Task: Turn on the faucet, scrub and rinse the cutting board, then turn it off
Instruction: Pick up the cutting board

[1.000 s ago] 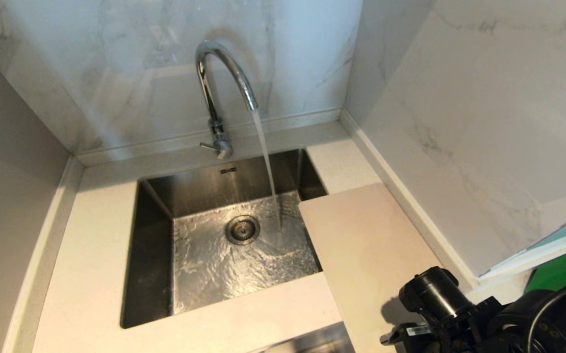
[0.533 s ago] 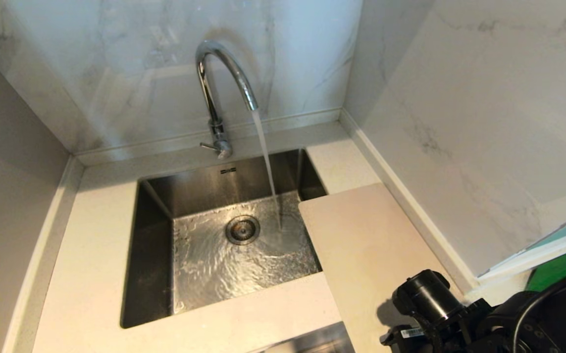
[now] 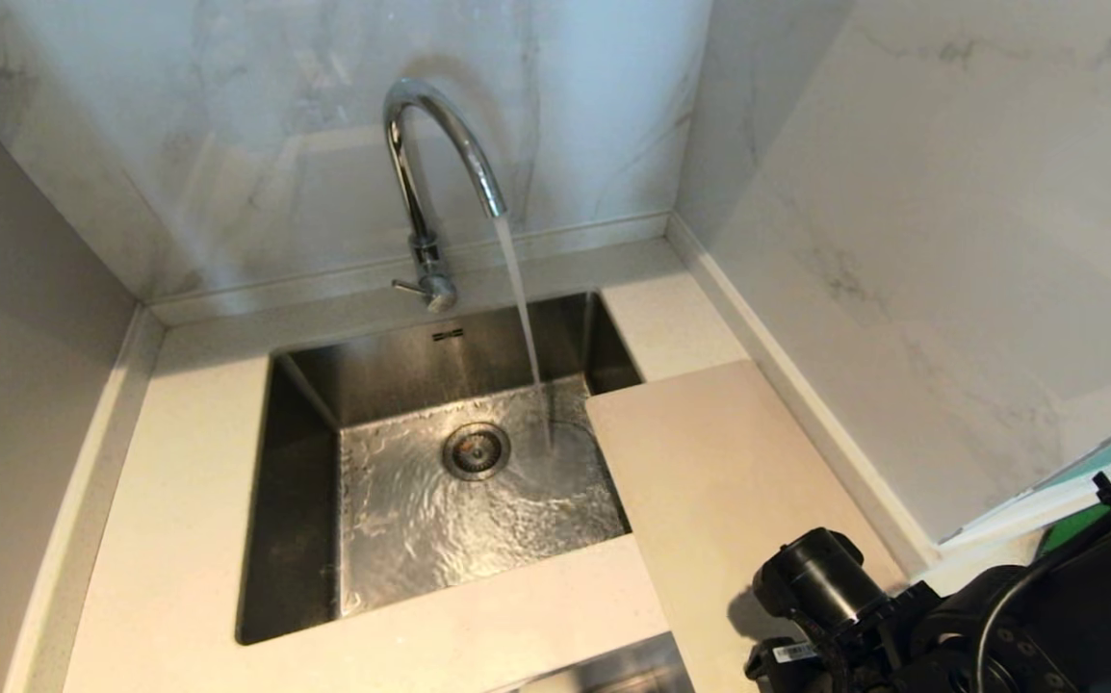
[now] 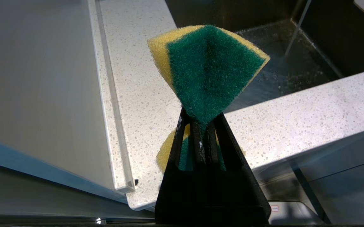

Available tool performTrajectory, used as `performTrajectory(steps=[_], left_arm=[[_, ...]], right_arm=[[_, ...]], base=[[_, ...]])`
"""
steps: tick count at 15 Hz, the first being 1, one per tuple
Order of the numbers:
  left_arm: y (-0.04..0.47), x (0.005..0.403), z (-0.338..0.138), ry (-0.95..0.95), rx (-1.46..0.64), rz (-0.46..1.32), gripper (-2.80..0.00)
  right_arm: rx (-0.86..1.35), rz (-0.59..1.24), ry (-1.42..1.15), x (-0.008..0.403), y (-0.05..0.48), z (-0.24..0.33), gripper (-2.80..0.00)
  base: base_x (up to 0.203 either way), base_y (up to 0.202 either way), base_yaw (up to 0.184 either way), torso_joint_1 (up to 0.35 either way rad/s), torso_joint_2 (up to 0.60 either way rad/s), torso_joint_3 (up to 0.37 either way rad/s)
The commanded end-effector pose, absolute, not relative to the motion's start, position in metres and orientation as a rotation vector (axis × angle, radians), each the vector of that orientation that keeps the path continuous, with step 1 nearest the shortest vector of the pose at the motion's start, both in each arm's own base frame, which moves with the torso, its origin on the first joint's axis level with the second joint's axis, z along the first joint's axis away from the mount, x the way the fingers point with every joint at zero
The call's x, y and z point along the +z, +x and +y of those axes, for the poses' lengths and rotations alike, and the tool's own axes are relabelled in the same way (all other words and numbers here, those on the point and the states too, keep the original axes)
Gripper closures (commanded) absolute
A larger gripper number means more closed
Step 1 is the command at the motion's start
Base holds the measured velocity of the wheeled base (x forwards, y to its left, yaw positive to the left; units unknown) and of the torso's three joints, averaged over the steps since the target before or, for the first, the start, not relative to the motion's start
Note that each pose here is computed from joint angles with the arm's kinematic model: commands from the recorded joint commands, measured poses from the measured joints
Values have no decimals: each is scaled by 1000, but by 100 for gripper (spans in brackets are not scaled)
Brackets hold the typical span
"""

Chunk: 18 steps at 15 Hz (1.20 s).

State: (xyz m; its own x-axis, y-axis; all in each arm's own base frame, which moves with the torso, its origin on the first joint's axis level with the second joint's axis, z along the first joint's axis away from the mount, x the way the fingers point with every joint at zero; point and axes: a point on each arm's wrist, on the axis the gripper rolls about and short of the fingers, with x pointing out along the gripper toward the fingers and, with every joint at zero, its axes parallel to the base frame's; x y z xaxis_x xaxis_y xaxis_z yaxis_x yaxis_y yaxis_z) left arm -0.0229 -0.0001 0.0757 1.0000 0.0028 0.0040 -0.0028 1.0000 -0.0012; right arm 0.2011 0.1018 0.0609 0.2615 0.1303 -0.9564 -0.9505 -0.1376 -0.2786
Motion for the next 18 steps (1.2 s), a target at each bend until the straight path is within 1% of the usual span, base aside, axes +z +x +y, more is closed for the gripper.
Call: performTrajectory(steps=[1,8,11,12,14,18], left_arm=[[-23,76,0,-2,3,-5,0],[-23,76,0,-2,3,-5,0],[-23,76,0,-2,3,-5,0],[-23,76,0,-2,3,-5,0],[-23,76,0,-2,3,-5,0],[-23,76,0,-2,3,-5,0]], right_arm=[[1172,854,-1360,60,197,100,-280],[1209,894,-1363,50,190,100,-280],[1141,845,-1384,45,201,105,-280],[1117,853,-1402,39,202,105,-280],[1110,859,-1407,33,203,105,-280],[1089,846,-1421,33,204,107,-280]], base=[[0,0,0,0,0,0],[0,0,0,0,0,0],[0,0,0,0,0,0],[0,0,0,0,0,0],[0,0,0,0,0,0],[0,0,0,0,0,0]])
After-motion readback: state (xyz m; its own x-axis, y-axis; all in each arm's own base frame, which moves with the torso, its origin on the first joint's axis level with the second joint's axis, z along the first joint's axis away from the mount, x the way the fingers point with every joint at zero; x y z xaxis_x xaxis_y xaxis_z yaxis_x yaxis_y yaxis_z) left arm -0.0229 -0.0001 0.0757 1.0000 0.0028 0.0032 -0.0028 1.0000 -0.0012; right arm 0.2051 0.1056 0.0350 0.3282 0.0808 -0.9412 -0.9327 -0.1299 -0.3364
